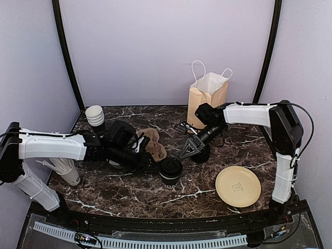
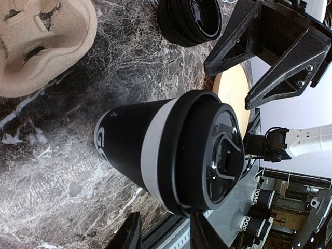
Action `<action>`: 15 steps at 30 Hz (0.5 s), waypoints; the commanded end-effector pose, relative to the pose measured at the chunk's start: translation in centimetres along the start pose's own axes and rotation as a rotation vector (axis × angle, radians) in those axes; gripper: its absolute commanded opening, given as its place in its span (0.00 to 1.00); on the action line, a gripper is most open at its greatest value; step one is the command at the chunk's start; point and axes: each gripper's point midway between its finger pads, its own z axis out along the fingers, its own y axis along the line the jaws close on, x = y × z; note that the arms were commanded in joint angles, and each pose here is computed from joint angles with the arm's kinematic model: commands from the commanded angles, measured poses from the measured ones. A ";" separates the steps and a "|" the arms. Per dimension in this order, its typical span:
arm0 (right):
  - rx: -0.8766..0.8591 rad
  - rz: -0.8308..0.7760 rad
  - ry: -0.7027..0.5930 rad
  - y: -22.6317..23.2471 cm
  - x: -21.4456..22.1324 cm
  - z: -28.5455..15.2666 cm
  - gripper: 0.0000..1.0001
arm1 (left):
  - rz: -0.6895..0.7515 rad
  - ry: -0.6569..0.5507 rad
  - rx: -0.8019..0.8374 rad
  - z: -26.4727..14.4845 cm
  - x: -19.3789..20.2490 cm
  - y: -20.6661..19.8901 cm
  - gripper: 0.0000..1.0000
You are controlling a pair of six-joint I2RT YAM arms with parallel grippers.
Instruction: Pack the takeout coffee
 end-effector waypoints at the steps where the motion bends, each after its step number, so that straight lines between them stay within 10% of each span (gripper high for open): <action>1: -0.006 0.021 0.027 -0.1 0.9 0.8 0.44 | 0.036 -0.022 0.026 0.1 -0.8 -1.0 0.34; 15: -0.037 0.036 0.042 0.2 1.4 1.5 0.43 | 0.041 -0.025 0.002 0.9 -1.6 0.1 0.24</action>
